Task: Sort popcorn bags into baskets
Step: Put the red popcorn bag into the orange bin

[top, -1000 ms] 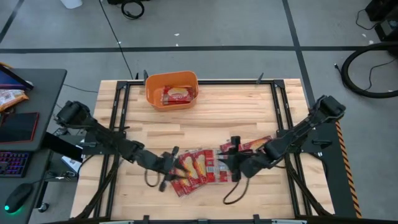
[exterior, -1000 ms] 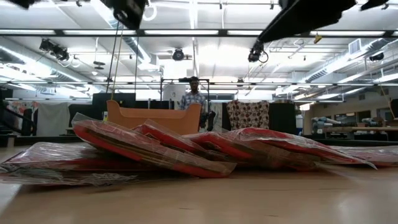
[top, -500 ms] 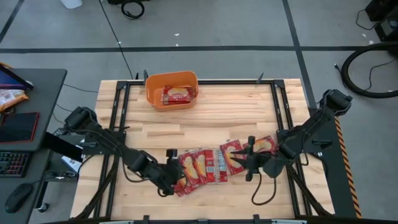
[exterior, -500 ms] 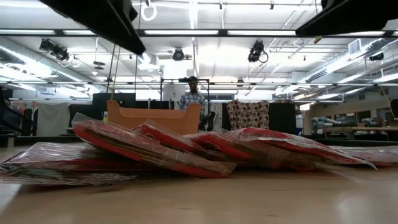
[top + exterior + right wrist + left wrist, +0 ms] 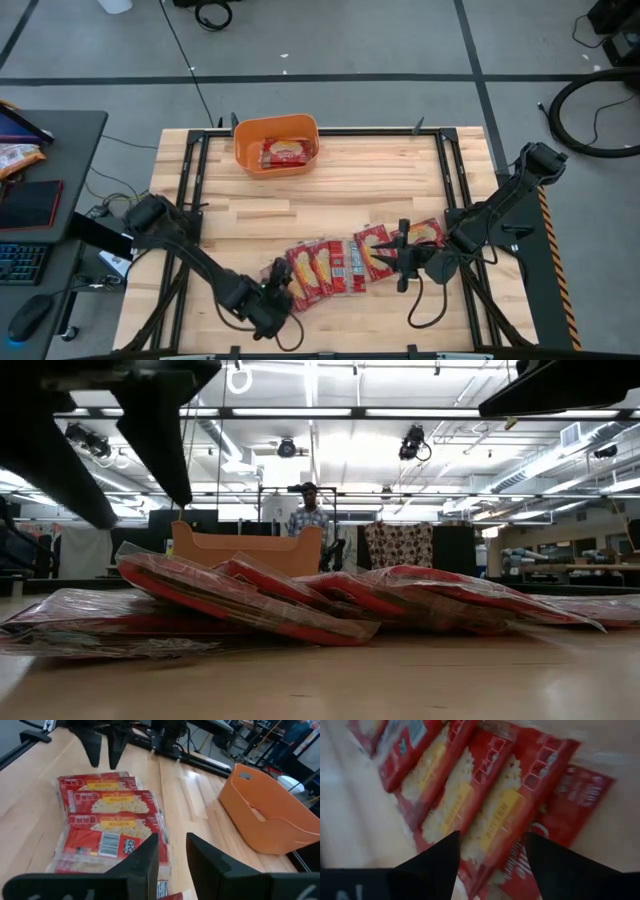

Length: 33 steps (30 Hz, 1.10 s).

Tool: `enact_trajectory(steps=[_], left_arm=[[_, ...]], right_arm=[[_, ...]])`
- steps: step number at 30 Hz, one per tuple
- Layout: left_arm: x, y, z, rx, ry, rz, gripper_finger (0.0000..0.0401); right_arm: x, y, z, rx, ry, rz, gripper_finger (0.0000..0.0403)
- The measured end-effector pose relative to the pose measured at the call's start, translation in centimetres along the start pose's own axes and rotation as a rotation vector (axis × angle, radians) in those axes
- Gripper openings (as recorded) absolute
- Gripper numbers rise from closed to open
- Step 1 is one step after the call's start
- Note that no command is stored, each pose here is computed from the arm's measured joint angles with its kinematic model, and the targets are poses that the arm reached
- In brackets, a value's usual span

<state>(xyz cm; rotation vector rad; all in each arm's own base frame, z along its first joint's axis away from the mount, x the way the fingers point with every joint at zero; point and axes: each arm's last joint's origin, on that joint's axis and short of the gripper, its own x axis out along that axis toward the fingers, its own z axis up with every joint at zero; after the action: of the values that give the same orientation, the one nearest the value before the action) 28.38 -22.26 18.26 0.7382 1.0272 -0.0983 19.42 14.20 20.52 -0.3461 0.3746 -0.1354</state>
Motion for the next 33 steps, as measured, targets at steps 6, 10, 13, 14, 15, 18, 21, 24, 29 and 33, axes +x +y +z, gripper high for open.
enact_trajectory(steps=[6, 10, 13, 14, 15, 18, 21, 24, 29, 33], left_arm=[[1.4, -1.8, -0.3, 0.148, 0.047, 0.083, 0.0217], [2.2, -2.4, -0.6, 0.214, 0.082, 0.106, 0.0217], [2.8, -2.5, -0.8, 0.233, 0.108, 0.138, 0.0215], [3.0, -2.5, -0.8, 0.234, 0.115, 0.138, 0.0212], [3.3, -2.4, -0.9, 0.233, 0.124, 0.131, 0.0207], [4.2, -2.5, -1.1, 0.23, 0.148, 0.103, 0.018], [4.6, -2.4, -1.2, 0.195, 0.157, 0.112, 0.0136], [4.8, -2.2, -1.2, 0.119, 0.16, 0.123, 0.0078], [3.7, -0.9, -0.5, 0.041, 0.236, 0.095, 0.002], [1.2, 1.7, 0.6, 0.023, 0.356, 0.071, 0.0033]], right_arm=[[0.0, 0.0, 0.0, 0.01, -0.002, 0.011, 0.0103], [0.0, 0.0, 0.0, 0.01, -0.002, 0.011, 0.0103], [0.0, 0.0, 0.0, 0.01, -0.001, 0.011, 0.0103], [0.0, 0.0, 0.0, 0.01, -0.001, 0.011, 0.0103], [0.0, 0.0, 0.0, 0.009, -0.001, 0.011, 0.0103], [0.0, 0.0, 0.0, 0.01, -0.001, 0.013, 0.0103], [0.0, 0.0, 0.0, 0.01, -0.001, 0.014, 0.0103], [0.0, 0.0, 0.0, 0.013, 0.0, 0.013, 0.0103], [0.1, 0.0, -0.3, 0.015, 0.003, 0.012, 0.0103], [0.1, 0.0, -0.3, 0.019, 0.003, 0.011, 0.0103]])
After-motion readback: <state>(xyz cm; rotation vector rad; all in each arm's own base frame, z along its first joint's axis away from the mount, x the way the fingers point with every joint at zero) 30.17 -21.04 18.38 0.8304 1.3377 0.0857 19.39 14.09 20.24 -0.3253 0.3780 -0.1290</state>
